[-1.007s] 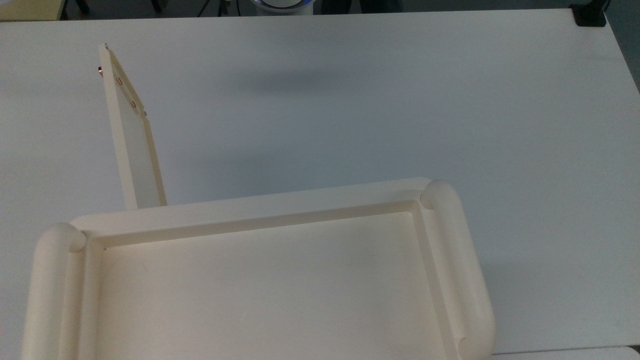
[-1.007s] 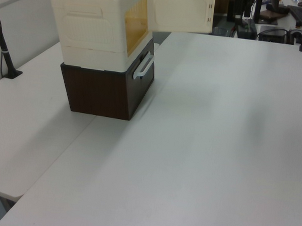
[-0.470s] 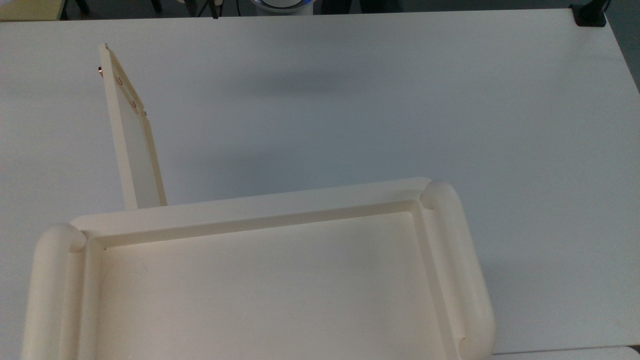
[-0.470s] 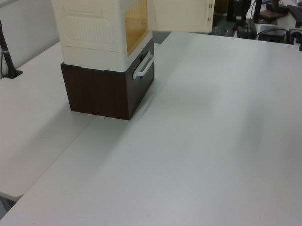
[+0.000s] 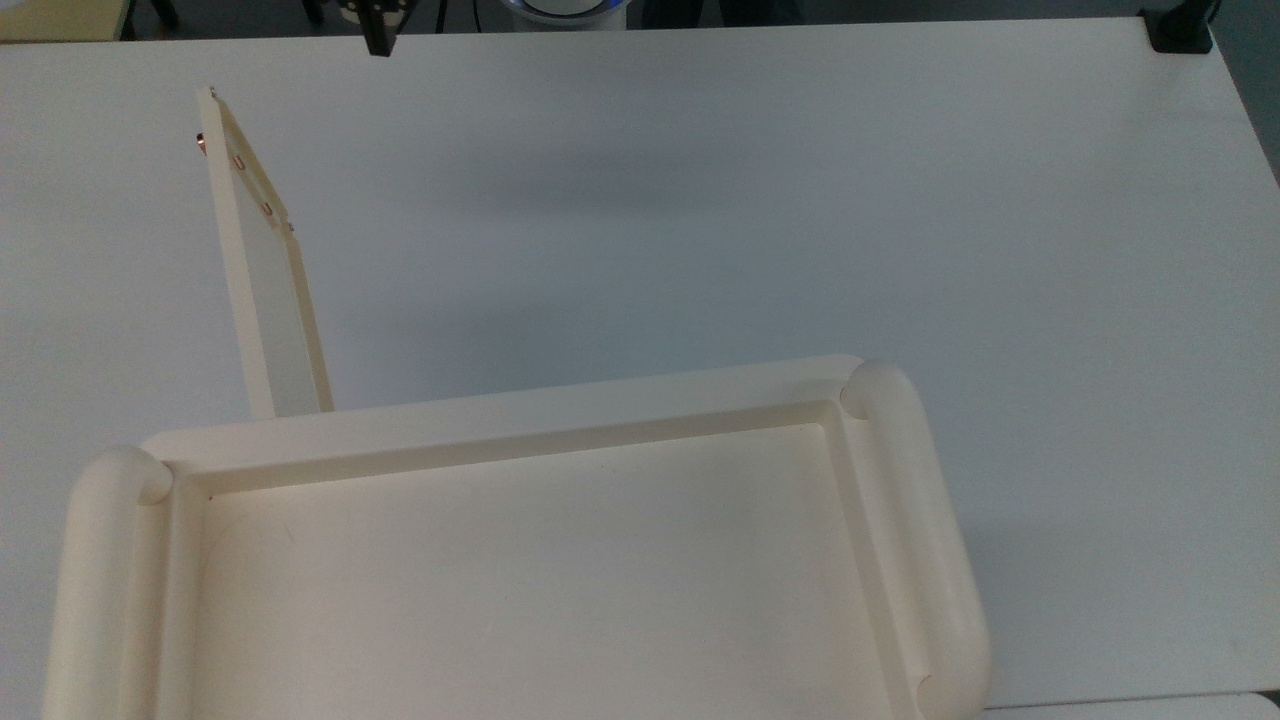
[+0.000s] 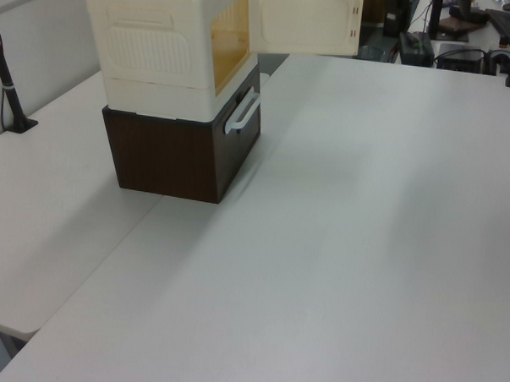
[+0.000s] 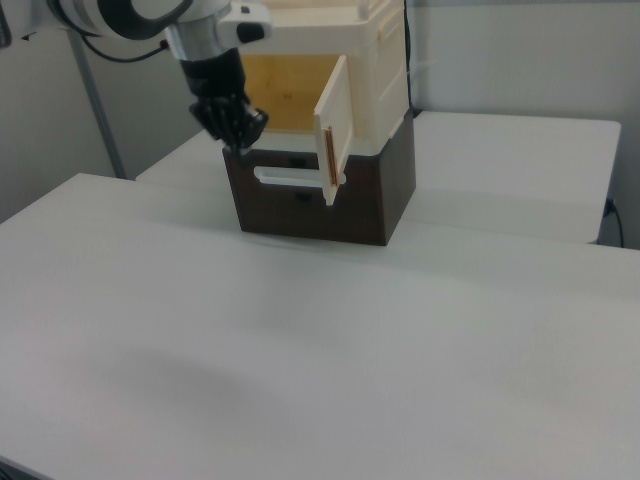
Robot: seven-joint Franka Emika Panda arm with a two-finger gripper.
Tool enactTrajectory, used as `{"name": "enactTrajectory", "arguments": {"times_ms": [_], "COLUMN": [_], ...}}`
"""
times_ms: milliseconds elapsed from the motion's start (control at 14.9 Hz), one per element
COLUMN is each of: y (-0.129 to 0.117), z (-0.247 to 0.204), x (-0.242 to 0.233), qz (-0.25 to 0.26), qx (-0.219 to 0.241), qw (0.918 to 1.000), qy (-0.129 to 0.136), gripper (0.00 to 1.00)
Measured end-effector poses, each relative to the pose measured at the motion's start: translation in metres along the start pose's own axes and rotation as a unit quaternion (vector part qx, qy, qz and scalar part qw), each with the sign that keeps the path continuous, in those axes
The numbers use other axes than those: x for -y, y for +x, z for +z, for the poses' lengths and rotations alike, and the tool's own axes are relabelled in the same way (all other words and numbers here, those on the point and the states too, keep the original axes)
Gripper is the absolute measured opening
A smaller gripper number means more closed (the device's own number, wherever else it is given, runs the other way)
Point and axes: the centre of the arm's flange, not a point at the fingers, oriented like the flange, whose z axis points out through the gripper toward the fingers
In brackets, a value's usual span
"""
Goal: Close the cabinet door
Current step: 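Lower the gripper beside the door's free edge and push it inward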
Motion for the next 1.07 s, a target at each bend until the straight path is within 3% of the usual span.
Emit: {"name": "enactTrajectory", "arguments": {"times_ms": [201,336,671,873,1074], "y": [0.012,0.020,0.042,0.056,0.066], "z": [-0.017,-0.028,-0.050,-0.037,-0.014], "x": [-0.021,-0.029,-0.046,-0.054,-0.068], "qz": [0.021,0.055,0.165,0.213,0.248], "qx": [-0.068,-0.116,-0.239,-0.267,-0.265], "qw": [0.9975,0.9918,0.9563,0.9390,0.9312], "qy": [-0.004,0.008,0.033,0.038,0.032], "gripper": [0.03,0.03,0.03,0.03,0.04]}}
